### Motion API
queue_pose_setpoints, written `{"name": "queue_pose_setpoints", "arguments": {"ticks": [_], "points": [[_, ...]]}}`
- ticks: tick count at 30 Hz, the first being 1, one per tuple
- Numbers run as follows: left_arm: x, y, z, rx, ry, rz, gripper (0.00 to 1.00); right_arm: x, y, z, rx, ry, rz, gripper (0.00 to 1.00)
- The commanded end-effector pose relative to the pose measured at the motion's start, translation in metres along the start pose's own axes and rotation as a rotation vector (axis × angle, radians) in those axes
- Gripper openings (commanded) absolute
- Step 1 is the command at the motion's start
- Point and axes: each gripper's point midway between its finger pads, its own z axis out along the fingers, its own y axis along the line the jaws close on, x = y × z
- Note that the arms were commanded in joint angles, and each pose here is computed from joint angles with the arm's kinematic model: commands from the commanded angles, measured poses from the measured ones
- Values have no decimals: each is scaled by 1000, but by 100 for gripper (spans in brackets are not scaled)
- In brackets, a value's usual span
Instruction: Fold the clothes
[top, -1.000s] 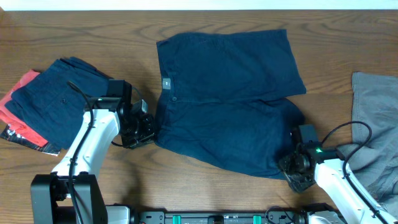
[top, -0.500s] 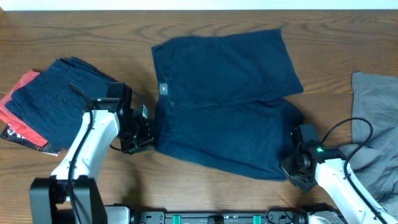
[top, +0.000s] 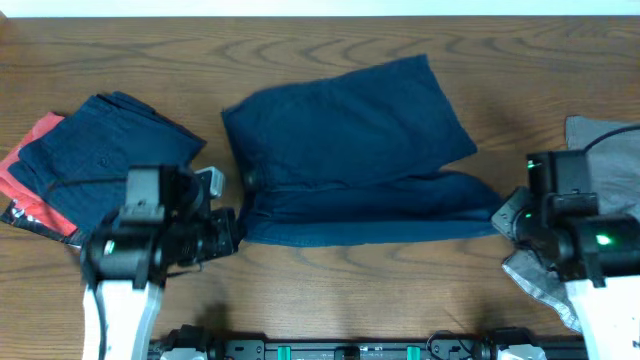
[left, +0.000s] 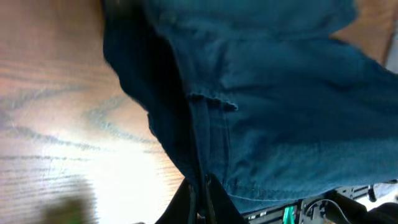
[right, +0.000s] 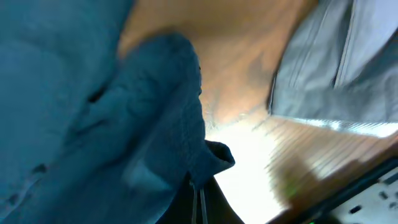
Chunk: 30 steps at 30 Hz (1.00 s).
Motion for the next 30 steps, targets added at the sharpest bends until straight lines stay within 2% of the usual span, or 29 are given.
{"name": "queue_pose_setpoints", "arguments": {"ticks": [1, 6, 10, 15, 21, 26, 30], "points": [[-2, -10, -26, 10, -108, 45, 6, -29, -10, -26, 47, -135, -70, 1], [4, -17, -46, 34, -205, 47, 6, -50, 13, -47, -40, -211, -190, 1], [-11, -15, -48, 19, -263, 4, 6, -66, 46, -42, -124, -241, -283, 1], [-44, 9, -41, -94, -331, -181, 6, -95, 86, -17, -175, -289, -337, 1], [-88, 46, -25, -258, -421, -363, 6, -123, 153, 26, -323, -309, -389, 1], [-122, 67, 6, -333, -427, -406, 6, -148, 201, 58, -415, -394, -403, 1], [-147, 80, 39, -346, -421, -425, 6, -151, 241, 83, -487, -445, -471, 1]]}}
